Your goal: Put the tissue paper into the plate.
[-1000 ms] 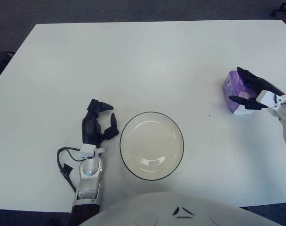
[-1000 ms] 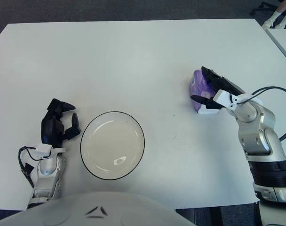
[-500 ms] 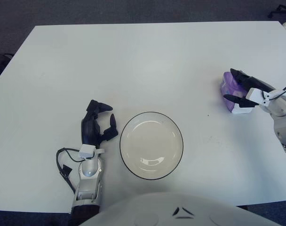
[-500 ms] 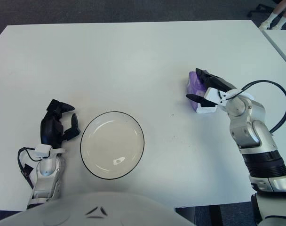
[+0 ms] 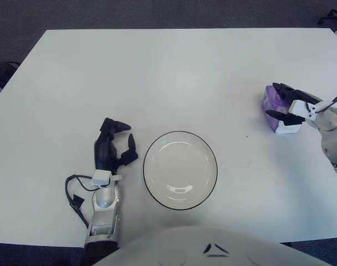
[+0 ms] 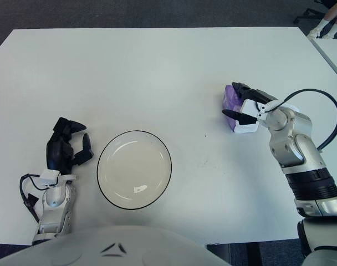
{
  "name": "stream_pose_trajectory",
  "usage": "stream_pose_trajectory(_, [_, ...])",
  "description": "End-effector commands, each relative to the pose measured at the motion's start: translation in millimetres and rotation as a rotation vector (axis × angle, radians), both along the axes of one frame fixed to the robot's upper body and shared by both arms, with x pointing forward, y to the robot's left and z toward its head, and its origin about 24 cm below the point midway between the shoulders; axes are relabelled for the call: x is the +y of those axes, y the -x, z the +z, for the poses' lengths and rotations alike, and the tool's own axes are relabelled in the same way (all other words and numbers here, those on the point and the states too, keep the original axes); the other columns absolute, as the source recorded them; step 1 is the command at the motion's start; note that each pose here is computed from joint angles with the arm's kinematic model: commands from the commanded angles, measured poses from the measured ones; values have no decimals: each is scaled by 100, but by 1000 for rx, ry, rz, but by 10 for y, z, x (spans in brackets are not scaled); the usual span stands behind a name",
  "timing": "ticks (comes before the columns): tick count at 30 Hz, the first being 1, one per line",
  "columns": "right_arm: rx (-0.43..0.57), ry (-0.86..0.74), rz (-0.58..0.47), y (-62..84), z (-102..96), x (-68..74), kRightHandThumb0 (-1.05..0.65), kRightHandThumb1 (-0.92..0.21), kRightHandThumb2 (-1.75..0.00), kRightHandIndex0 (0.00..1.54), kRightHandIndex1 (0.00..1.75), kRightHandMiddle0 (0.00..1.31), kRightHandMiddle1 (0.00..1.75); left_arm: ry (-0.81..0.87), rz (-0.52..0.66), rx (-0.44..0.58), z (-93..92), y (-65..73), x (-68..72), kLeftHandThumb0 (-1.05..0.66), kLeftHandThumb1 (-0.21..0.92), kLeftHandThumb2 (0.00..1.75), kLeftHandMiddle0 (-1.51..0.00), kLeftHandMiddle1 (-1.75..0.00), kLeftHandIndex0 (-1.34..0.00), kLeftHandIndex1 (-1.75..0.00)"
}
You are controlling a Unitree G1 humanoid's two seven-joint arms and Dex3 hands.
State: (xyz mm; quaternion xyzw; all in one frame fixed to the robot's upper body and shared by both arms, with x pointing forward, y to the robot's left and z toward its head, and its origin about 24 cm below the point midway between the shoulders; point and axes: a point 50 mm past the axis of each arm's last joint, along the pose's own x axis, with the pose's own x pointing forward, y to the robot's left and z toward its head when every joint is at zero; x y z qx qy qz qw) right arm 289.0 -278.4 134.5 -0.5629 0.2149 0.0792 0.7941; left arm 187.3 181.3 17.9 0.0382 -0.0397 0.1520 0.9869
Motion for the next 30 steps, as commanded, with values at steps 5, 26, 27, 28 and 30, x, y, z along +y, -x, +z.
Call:
stream_pose_trajectory(5, [343,-53,-133,278,-771,-76,-39,-27,-113,0,105,0,118,4,40,143,-239,177,42,-45,39,123,-113,-175,-55,-175])
stream_pose_trajectory(26, [337,1,-53,259,-848,-237,-2,-35,-124,38,175,60,163,11,98,166,-200,221,53,-45,40,123,-103,-175,-54,-175])
stream_pose_trajectory(27, [323,-2,-50,256,-845,-240,-2,-34,-125,40,175,61,163,11,100,166,-194,223,53,-45,40,123,-103,-175,-54,-175])
stream_pose_trajectory(28, [314,-3,-49,254,-844,-242,-1,-32,-128,44,175,61,162,11,101,166,-190,223,53,-45,40,122,-103,-175,-54,-175])
stream_pose_trajectory(30, [285,-4,-46,243,-834,-247,-1,-27,-134,51,175,61,163,10,104,163,-183,225,54,-45,41,122,-102,-175,-54,-175])
